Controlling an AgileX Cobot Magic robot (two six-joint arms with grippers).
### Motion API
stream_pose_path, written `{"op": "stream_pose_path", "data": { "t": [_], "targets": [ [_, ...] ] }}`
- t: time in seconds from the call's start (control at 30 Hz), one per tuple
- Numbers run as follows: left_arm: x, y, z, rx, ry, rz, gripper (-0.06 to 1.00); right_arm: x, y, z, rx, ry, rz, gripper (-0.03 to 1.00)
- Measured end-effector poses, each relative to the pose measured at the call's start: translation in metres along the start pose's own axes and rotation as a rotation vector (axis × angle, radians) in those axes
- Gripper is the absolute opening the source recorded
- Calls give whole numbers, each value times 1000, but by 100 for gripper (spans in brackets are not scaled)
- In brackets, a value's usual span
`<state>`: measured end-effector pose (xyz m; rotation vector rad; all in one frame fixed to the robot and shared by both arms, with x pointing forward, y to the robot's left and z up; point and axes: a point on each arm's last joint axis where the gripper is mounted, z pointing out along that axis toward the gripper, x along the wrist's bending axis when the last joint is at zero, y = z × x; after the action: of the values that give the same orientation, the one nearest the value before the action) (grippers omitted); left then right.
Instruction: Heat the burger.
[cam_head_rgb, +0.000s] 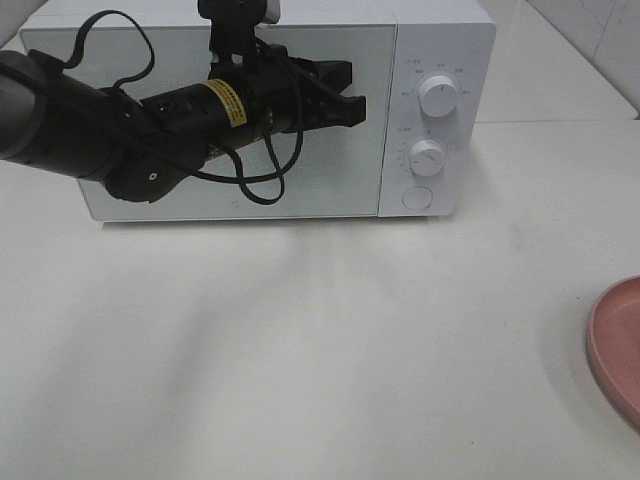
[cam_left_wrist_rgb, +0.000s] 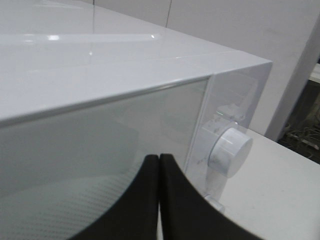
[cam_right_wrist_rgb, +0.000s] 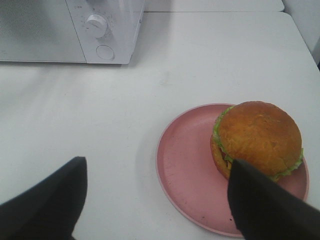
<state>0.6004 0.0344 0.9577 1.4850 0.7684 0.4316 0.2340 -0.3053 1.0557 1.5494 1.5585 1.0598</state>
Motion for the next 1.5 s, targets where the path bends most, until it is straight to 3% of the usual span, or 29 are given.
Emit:
{"op": "stream_pose_path", "data": {
  "t": [0.17,0.3,0.37,0.43,0.57,0.6,0.63,0.7,0.73,0.8,0.9,1.17,1.23,1.5],
  "targets": [
    [-2,2,-3,60,-70,-58,0,0,0,0,0,0,0,75],
    [2,5,-16,109,-78,-70,0,0,0,0,0,0,0,75],
    [3,4,-20,124,-70,-74,0,0,0,0,0,0,0,75],
    [4,0,-33,222,0,-72,5,0,0,0,0,0,0,75],
    [-4,1,-44,321,63,-51,13,0,0,0,0,0,0,75],
    [-11,3,-50,378,96,-27,26,0,0,0,0,0,0,75],
    [-11,3,-50,378,96,-27,26,0,0,0,0,0,0,75],
    [-30,9,-60,469,140,19,72,0,0,0,0,0,0,75],
    [-30,9,-60,469,140,19,72,0,0,0,0,0,0,75],
    [-45,14,-67,523,166,49,93,0,0,0,0,0,0,75],
    [-55,16,-75,584,201,77,98,0,0,0,0,0,0,75],
    [-67,25,-91,662,274,73,99,0,0,0,0,0,0,75],
    [-69,32,-109,751,366,-20,99,0,0,0,0,0,0,75],
    [-58,43,-138,915,416,-103,99,0,0,0,0,0,0,75]
  ]
}}
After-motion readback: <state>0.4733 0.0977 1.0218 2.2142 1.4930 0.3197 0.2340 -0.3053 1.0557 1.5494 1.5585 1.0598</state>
